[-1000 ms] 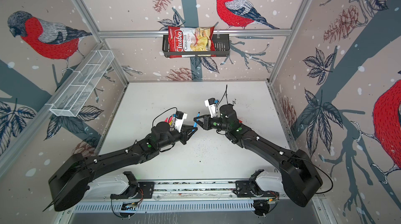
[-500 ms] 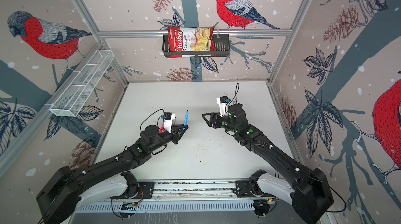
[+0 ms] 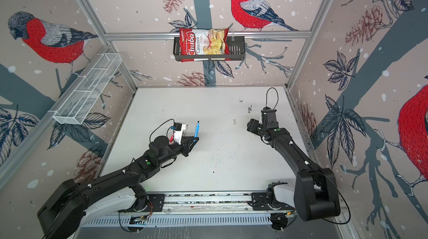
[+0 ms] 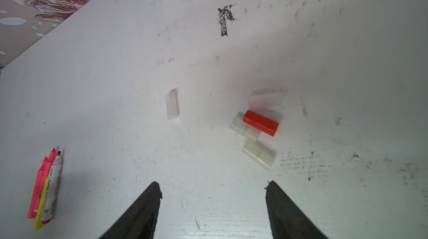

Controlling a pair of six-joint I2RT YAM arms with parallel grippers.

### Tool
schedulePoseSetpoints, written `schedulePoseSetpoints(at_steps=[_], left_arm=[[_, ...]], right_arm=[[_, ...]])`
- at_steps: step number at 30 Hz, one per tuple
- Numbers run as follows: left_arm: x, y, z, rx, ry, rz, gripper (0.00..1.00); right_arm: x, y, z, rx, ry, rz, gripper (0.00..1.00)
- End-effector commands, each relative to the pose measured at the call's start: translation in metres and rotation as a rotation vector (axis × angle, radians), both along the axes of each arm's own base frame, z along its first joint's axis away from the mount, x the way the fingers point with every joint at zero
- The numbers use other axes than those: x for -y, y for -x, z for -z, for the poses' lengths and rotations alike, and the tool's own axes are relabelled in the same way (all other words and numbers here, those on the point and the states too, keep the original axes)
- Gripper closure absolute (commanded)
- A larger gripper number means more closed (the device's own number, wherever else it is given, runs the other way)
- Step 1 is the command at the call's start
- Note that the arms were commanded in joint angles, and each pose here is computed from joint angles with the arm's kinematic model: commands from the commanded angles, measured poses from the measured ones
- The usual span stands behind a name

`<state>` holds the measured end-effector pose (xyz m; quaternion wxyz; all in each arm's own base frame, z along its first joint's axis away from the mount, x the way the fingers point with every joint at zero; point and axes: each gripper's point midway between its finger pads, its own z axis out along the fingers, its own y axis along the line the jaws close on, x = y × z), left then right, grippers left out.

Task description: Insert the pens into the pen caps

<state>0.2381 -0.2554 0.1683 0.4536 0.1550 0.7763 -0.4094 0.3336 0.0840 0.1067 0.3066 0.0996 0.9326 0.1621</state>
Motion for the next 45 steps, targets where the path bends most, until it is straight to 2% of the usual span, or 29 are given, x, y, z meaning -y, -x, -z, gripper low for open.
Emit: schedulePoseSetpoints(at_steps=[1, 4, 5, 7, 37, 43, 45], left_arm=[[0.006, 0.001, -0.012, 0.021, 0.05, 0.026, 1.0], [0.007, 0.001, -0.011, 0.016, 0.048, 0.034, 1.0], [0.007, 0.001, -0.01, 0.016, 0.045, 0.033, 1.0], [0.006, 0.001, -0.011, 0.019, 0.042, 0.03, 1.0], [-0.007, 0.003, -0.009, 0.045, 0.025, -0.014, 1.0], [-0.008, 0.002, -0.01, 0.051, 0.029, -0.023, 1.0], [-0.009, 0.002, -0.01, 0.052, 0.031, -0.026, 1.0]], right_arm=[[0.009, -0.005, 0.017, -0.03, 0.062, 0.005, 0.26], [0.009, -0.009, 0.026, -0.042, 0.065, -0.005, 0.23], [0.009, -0.011, 0.029, -0.045, 0.069, -0.006, 0.18], [0.009, -0.014, 0.033, -0.052, 0.072, -0.008, 0.18], [-0.017, -0.01, 0.075, -0.13, 0.056, -0.093, 0.26], [-0.052, 0.001, 0.076, -0.128, 0.015, -0.148, 0.27], [-0.076, 0.003, 0.072, -0.108, -0.022, -0.209, 0.27]])
